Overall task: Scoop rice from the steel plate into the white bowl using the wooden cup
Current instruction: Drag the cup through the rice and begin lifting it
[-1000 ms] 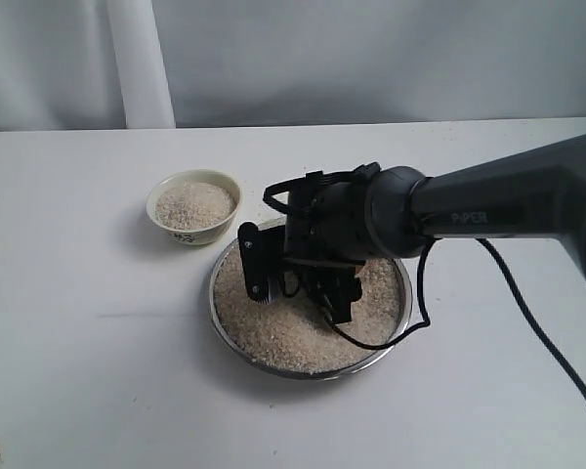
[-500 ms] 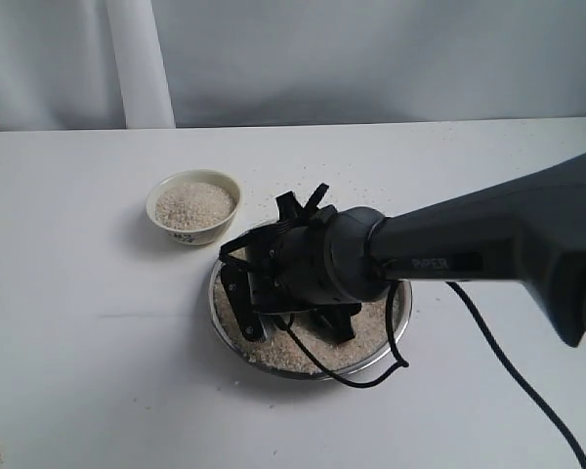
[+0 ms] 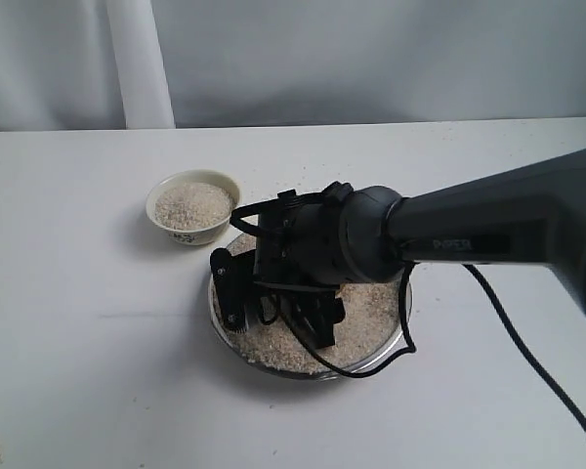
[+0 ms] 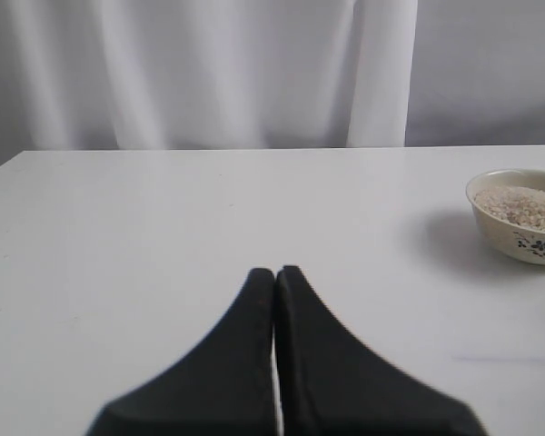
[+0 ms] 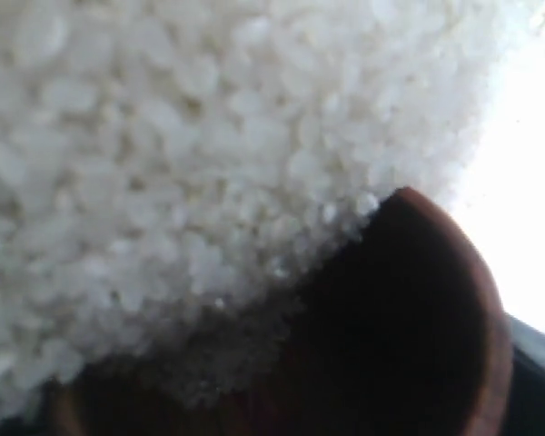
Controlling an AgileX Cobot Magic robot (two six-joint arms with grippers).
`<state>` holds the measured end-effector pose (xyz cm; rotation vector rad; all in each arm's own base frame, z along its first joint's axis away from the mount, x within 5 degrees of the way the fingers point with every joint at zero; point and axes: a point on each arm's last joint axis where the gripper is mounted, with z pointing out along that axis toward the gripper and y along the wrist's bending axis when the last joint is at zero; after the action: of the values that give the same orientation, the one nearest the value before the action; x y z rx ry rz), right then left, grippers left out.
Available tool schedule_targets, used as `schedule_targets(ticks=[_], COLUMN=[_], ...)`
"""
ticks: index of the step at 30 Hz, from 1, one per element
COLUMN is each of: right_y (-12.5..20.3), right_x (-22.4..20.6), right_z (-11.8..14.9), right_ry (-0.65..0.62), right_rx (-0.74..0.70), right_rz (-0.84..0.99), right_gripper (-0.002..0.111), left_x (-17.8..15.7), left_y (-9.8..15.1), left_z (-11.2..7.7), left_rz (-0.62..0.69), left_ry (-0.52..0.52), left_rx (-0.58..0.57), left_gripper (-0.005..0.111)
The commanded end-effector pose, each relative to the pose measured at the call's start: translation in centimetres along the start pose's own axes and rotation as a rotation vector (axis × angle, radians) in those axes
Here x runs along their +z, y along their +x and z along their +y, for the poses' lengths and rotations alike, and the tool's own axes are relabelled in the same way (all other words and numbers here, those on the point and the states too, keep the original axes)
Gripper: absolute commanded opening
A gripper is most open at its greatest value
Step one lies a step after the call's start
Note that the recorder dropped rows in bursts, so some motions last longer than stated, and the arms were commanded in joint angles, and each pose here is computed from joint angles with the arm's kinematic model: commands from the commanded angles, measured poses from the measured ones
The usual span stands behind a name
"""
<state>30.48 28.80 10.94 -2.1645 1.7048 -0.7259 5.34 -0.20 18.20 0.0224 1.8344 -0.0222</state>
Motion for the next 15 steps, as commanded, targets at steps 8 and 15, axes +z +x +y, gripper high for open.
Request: schedule_targets(ticks=[8,15], right_y=[1.3,5.4], right_x=[2.1,-0.2], right_z=[0.9,-0.7], right_ry=[-0.130,-0.048], right_rx=[0.255,0.549], right_rz=[-0.105,-0.365], right_gripper=[0.000,0.000], left_x=[0.0,0.0], left_y=[0.0,0.0], left_z=[0.0,0.0], left_rz=[-0.007,-0.007], left_ry=[0.002,0.002], left_rx=[-0.003,-0.003], left_gripper=[0.000,0.000])
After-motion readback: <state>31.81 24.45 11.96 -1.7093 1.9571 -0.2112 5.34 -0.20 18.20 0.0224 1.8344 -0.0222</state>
